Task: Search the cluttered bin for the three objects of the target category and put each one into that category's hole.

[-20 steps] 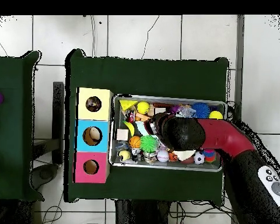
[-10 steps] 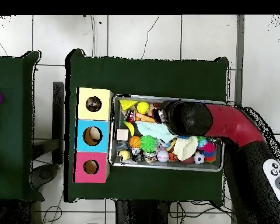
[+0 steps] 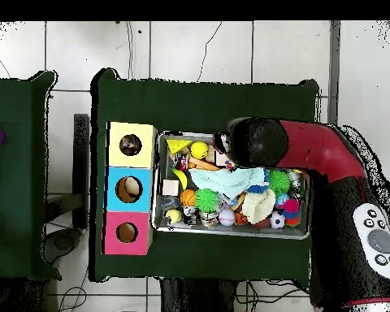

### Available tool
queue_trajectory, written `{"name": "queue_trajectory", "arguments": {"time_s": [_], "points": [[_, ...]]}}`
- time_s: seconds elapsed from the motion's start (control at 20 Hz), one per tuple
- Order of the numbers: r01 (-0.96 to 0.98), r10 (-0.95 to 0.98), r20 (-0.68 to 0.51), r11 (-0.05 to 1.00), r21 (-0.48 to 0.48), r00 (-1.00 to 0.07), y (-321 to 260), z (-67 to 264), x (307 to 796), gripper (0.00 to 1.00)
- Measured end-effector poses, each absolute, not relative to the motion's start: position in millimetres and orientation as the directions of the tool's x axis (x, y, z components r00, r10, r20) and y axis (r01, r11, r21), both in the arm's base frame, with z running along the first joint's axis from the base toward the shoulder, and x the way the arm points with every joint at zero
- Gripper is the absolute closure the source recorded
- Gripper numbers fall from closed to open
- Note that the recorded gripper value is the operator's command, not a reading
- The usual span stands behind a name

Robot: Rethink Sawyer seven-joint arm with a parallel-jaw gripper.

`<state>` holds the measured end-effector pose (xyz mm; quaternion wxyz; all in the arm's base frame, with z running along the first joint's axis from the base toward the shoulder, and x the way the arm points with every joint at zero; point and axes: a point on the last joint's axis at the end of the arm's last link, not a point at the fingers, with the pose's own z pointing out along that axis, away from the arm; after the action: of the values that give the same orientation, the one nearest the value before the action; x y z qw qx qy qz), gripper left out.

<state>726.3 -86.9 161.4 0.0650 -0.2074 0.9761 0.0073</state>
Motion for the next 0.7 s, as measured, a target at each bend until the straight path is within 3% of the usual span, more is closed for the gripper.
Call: {"name": "queue_trajectory", "arguments": {"time_s": [0.7], "points": [[-0.391, -0.4, -0.101, 0.915, -0.1, -0.911, -93.9, 156.7, 741.2, 1.0]]}}
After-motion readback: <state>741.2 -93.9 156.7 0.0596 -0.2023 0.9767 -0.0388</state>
